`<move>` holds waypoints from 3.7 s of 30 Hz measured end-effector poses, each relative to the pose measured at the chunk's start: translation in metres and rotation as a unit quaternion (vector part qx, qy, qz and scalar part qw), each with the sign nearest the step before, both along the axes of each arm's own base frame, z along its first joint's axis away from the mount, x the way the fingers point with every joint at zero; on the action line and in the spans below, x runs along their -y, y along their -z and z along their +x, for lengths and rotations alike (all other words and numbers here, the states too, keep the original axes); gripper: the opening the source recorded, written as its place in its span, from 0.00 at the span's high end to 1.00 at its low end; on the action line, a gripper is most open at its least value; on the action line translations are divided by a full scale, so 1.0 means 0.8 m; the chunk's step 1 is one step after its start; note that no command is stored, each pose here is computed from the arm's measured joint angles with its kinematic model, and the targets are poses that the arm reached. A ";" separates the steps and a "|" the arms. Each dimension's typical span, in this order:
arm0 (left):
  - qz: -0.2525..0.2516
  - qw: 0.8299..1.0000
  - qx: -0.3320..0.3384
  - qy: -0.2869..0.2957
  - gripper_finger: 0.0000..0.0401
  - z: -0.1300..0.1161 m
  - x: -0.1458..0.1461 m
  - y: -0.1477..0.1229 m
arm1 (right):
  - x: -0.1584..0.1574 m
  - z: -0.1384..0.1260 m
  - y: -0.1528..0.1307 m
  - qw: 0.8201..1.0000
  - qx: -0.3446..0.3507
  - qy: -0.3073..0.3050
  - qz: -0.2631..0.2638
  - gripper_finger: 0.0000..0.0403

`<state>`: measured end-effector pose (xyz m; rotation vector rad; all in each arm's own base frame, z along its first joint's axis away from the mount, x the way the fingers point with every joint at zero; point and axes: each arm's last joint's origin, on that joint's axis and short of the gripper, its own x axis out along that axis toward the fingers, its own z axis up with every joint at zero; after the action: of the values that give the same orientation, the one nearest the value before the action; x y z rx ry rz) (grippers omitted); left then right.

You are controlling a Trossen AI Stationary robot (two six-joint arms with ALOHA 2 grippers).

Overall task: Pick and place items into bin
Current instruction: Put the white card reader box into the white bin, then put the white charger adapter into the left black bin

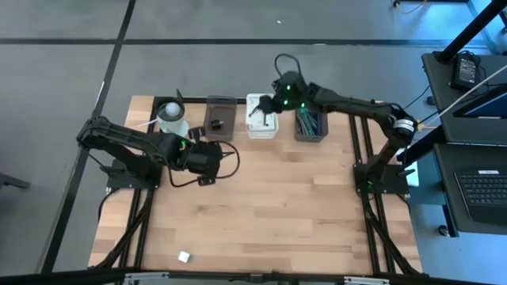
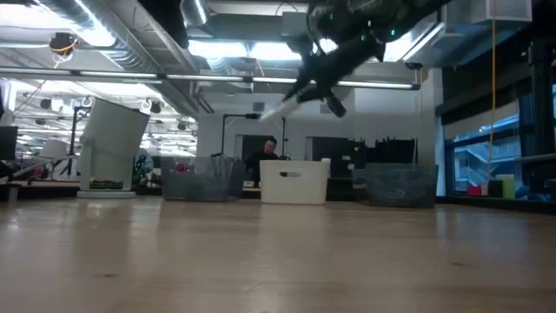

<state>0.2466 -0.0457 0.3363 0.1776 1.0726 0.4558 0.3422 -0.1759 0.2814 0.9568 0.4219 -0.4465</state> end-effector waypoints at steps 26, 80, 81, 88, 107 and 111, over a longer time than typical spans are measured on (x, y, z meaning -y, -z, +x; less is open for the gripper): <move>-0.055 0.984 0.131 -0.109 0.88 -0.072 -0.113 0.043 | 0.119 0.022 0.103 0.988 -0.132 -0.011 0.074 0.85; -0.172 0.958 0.172 -0.154 0.85 -0.038 -0.068 0.047 | -0.243 -0.148 -0.002 0.954 -0.294 0.014 -0.063 0.67; -0.176 0.955 0.174 -0.161 0.85 -0.032 -0.064 0.046 | -0.250 -0.154 0.009 0.952 -0.302 0.015 -0.056 0.67; -0.225 0.935 0.172 -0.211 0.85 0.027 -0.036 0.046 | -0.298 -0.183 0.061 0.940 -0.337 -0.013 -0.050 0.67; -0.222 0.851 -0.102 -0.465 0.55 0.051 -0.001 0.118 | -0.346 -0.207 0.079 0.938 -0.324 -0.094 -0.076 0.67; -0.212 0.827 -0.123 -0.507 0.42 0.040 0.010 0.117 | -0.349 -0.208 0.079 0.938 -0.321 -0.096 -0.084 0.67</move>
<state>0.2786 -0.0540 0.2428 -0.8032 1.4499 1.1468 0.1756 0.1031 0.2186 0.5761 1.0439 -0.6034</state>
